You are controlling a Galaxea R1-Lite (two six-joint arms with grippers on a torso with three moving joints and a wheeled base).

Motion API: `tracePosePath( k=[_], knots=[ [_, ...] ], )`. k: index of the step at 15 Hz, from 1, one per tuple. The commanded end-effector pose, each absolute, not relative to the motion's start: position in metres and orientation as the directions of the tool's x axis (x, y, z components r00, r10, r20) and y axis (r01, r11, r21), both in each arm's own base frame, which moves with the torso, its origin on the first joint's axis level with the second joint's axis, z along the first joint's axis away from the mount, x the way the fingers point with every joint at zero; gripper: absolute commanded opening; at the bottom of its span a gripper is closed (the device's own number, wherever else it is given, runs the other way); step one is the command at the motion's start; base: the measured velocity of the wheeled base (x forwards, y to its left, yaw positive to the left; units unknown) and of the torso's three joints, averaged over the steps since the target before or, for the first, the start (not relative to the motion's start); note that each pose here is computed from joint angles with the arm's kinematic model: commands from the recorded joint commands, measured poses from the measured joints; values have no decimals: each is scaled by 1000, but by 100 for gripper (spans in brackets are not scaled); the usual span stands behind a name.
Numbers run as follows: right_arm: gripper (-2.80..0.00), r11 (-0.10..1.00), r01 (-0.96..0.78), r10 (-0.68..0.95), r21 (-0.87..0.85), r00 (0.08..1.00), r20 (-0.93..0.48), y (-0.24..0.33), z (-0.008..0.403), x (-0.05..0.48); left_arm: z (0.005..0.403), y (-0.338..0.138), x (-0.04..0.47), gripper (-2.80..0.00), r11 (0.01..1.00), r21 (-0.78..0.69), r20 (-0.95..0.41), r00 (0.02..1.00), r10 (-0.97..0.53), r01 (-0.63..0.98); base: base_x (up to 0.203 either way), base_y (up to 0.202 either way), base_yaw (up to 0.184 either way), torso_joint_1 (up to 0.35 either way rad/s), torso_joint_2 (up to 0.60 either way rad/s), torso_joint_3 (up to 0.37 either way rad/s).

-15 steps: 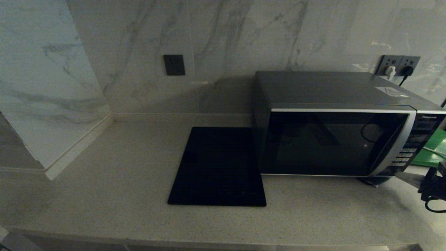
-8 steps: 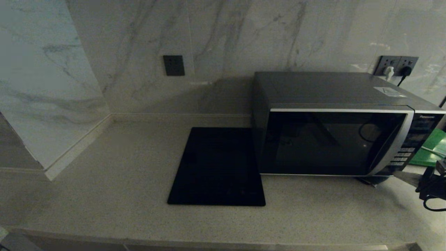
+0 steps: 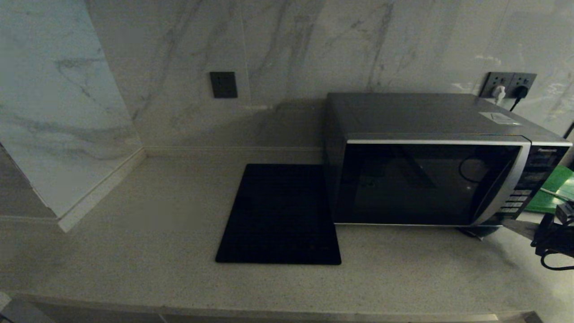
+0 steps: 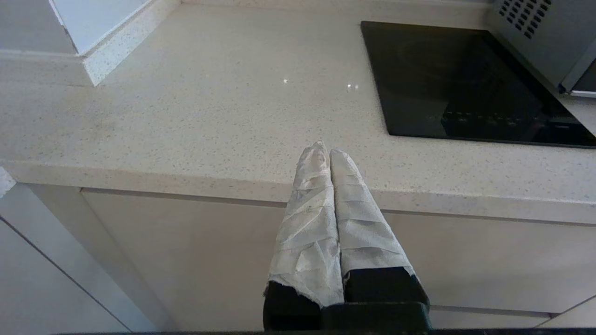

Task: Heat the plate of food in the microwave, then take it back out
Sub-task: Open the microwave oven

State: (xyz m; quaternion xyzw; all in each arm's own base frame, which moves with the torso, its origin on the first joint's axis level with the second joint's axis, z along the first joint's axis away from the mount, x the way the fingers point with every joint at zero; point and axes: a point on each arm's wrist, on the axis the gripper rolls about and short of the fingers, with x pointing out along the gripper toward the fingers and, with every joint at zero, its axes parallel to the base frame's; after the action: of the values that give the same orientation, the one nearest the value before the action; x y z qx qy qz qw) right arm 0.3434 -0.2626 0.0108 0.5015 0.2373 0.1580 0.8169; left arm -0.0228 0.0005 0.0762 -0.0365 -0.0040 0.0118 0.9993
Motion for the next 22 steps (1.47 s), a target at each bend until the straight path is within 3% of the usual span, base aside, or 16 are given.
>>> tracePosePath(
  k=[1, 22],
  knots=[
    [-280, 451, -37, 506, 892, 833, -221, -261, 13, 348, 76, 0, -23, -280, 997, -74, 6, 1000, 26, -25, 0, 0, 0, 0, 0, 0],
    [-280, 479, -32, 447, 877, 869, -213, -285, 20, 339, 76, 0, -23, -280, 997, -74, 6, 1000, 25, -24, 0, 0, 0, 0, 0, 0]
  ],
)
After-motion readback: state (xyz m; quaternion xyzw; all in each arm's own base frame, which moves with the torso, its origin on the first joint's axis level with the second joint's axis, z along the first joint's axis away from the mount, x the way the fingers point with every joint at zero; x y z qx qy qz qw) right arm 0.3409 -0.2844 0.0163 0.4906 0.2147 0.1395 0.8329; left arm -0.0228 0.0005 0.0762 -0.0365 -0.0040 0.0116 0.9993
